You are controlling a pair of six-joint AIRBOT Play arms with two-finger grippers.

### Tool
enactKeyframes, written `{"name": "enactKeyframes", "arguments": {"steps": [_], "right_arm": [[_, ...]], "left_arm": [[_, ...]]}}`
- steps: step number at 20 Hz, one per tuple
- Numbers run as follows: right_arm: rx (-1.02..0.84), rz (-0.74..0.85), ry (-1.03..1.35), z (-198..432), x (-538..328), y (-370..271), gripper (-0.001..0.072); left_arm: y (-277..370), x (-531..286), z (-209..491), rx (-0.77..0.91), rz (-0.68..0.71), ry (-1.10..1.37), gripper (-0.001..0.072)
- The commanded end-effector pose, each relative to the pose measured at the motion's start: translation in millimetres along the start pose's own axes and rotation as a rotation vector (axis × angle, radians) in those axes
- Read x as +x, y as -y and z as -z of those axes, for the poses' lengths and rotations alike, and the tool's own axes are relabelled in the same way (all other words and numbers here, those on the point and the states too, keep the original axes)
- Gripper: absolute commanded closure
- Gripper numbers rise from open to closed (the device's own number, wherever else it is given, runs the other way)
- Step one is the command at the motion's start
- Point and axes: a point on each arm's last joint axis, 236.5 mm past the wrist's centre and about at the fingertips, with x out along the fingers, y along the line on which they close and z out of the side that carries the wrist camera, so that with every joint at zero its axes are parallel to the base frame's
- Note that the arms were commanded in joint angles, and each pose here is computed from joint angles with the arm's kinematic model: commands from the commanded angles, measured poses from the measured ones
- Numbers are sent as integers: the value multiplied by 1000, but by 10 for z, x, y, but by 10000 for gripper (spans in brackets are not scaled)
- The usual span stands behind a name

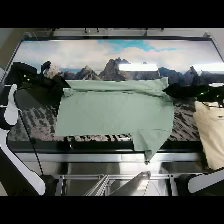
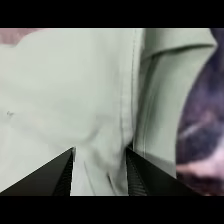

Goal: Fold the shirts.

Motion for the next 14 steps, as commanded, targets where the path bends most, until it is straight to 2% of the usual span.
{"name": "enactKeyframes", "arguments": {"steps": [1,2,3,4,7,9,14], "right_arm": [[79,44,-147,337,-468,65,340],[108,64,-202,508,-630,73,341],[135,84,-254,710,-757,70,341],[179,120,-303,967,-867,82,341],[312,207,-348,1727,-985,38,331],[402,248,-319,2166,-943,-11,205],[489,290,-259,2865,-858,-90,202]], "left_arm": [[-47,-261,398,-138,61,-136,3],[-37,-336,507,-166,75,-173,16],[-19,-384,543,-181,78,-161,98],[-1,-426,589,-172,76,-137,137],[121,-445,906,-156,78,-97,138],[147,-415,1159,-175,71,-54,138],[70,-265,1854,-277,30,54,138]]}}
